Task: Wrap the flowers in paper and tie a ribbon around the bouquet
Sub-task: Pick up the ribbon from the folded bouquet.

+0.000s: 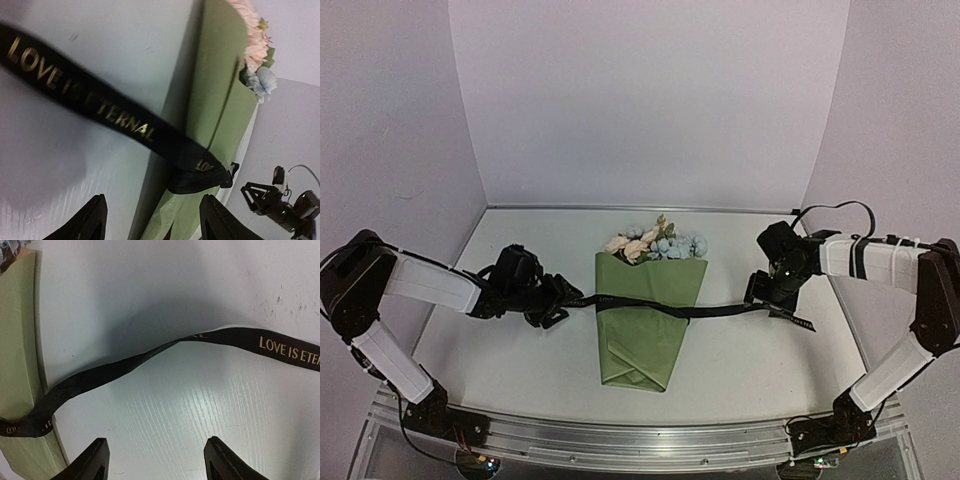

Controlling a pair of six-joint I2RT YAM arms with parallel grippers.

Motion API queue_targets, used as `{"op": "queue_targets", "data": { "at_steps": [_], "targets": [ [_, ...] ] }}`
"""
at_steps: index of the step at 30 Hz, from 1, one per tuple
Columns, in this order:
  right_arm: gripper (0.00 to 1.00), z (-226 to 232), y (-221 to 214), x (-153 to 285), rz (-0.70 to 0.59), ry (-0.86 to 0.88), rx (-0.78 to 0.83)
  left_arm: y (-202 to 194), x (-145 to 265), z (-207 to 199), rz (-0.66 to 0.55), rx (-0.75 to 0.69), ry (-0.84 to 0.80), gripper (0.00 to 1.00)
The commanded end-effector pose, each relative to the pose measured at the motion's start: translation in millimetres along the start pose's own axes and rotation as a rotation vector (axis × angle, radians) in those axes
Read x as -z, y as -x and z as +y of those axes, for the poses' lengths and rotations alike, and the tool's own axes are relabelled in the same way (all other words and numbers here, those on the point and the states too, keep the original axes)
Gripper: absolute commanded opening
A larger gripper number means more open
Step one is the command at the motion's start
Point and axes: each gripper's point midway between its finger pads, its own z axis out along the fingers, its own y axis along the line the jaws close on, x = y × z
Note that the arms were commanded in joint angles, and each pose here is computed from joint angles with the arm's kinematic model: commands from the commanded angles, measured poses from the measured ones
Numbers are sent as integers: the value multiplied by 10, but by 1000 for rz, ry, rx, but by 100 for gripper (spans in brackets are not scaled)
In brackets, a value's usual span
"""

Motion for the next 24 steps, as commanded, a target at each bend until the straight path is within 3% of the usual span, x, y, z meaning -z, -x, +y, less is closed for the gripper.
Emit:
{"op": "queue_targets", "data": {
  "at_steps": [1,11,24],
  "targets": [
    [68,150,78,57,-77,110,-123,11,-37,-407,-52,282,-253,67],
    [68,189,53,22,-110,173,-200,111,-181,-283,-139,608,-337,70],
    [68,282,-21,-96,-77,217,-269,206,-404,-270,-164,709,-373,57]
  ]
}}
